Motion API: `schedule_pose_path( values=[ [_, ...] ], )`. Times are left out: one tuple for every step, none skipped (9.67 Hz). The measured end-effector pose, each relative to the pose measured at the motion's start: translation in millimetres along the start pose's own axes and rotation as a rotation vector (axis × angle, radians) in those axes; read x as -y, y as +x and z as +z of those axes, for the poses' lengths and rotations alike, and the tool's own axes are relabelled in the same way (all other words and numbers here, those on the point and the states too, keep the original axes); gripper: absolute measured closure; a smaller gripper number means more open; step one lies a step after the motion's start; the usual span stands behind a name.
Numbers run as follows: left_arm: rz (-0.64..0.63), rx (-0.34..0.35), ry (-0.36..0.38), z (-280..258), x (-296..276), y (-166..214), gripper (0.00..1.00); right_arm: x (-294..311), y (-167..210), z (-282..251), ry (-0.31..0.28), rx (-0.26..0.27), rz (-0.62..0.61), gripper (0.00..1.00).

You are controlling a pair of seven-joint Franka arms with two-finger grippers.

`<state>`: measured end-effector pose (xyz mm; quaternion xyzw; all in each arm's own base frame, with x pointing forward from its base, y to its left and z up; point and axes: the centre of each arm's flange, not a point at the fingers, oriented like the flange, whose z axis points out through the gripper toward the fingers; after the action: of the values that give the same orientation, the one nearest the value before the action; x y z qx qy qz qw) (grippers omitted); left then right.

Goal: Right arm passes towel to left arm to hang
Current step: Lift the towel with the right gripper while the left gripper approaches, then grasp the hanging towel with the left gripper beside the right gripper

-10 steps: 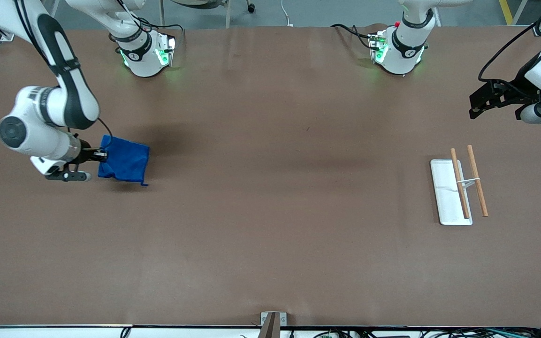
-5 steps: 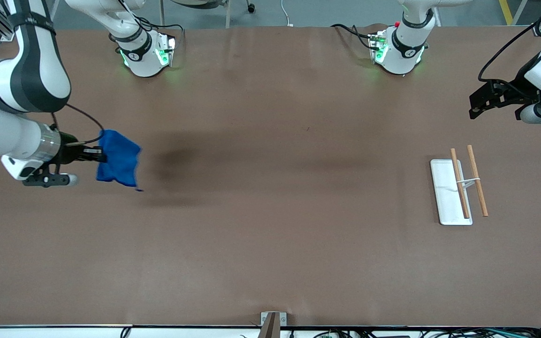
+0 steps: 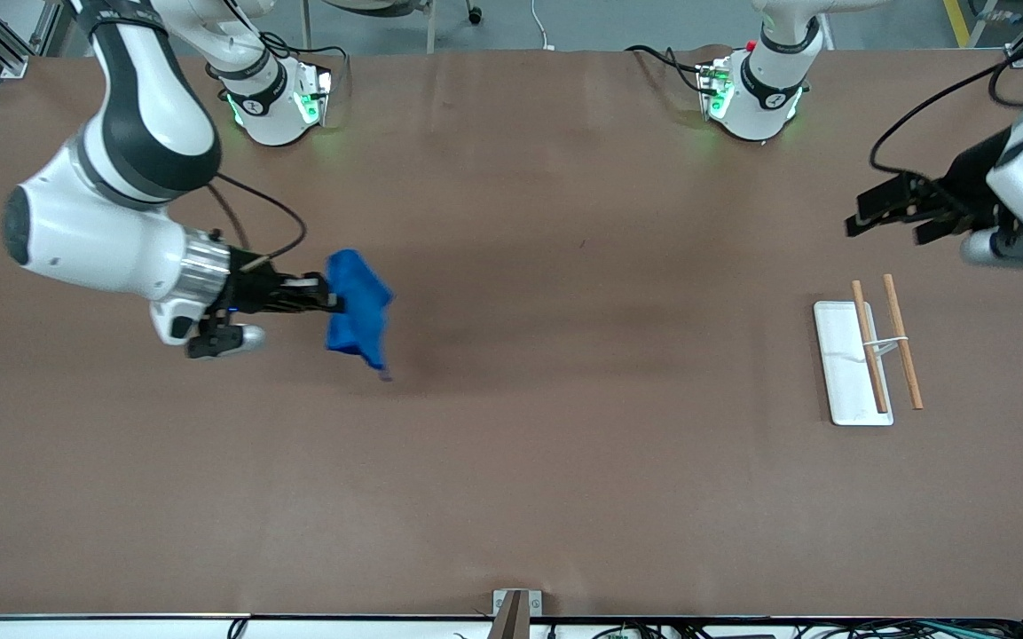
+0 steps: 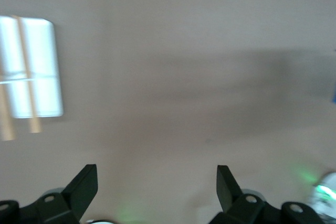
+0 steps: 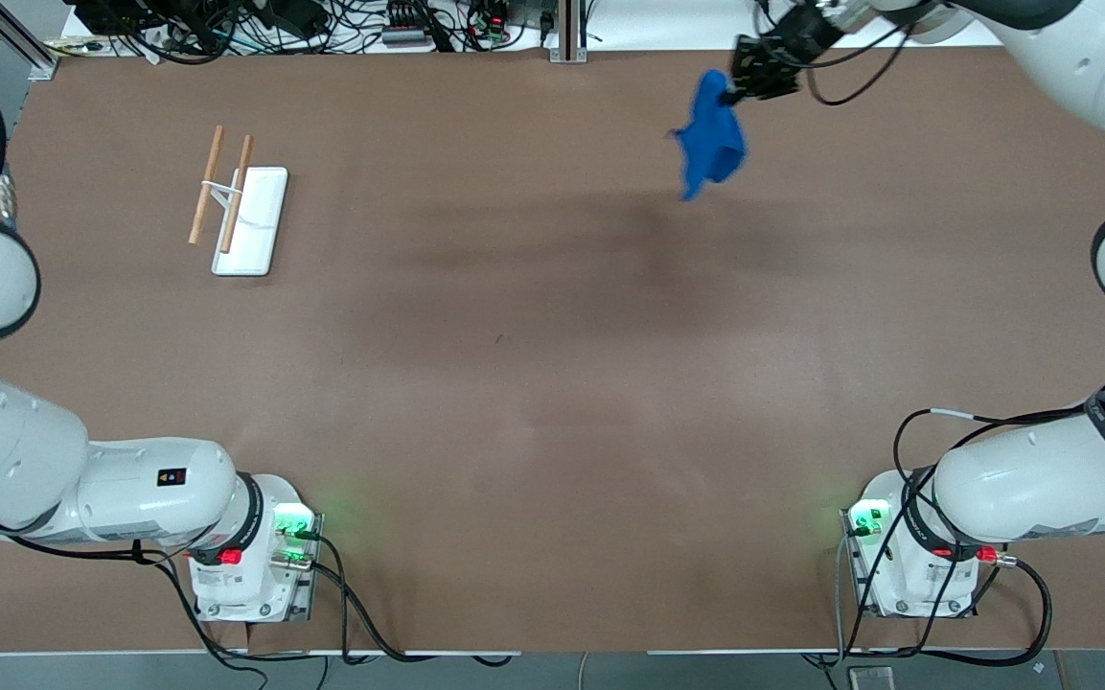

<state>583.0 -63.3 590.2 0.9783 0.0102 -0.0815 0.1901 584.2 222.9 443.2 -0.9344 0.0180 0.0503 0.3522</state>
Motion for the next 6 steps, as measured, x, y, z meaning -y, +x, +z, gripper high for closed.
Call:
schedule_pose_path(
  values=[
    [-0.019, 0.049, -0.147, 21.8, 16.6, 21.9, 0.0, 16.1, -3.7, 13.8, 0.085, 0.008, 0.026, 0.93],
    [-0.015, 0.086, -0.305, 43.6, 35.6, 42.9, 0.0, 31.9, -8.3, 22.5, 0.162, 0.011, 0.05, 0.93],
    [-0.008, 0.113, -0.426, 65.7, 55.5, 60.3, 0.0, 47.6, -13.8, 30.6, 0.234, 0.019, 0.075, 0.93],
    [-0.009, 0.144, -0.524, 89.9, 66.2, 72.2, 0.0, 63.1, -20.1, 39.1, 0.307, 0.032, 0.103, 0.93],
    [-0.023, 0.184, -0.623, 114.4, 64.8, 79.1, 0.0, 78.3, -26.0, 47.5, 0.379, 0.036, 0.135, 0.93],
    [-0.024, 0.221, -0.71, 137.5, 55.2, 81.6, 0.0, 92.5, -32.0, 56.2, 0.433, 0.03, 0.162, 0.93]
  ],
)
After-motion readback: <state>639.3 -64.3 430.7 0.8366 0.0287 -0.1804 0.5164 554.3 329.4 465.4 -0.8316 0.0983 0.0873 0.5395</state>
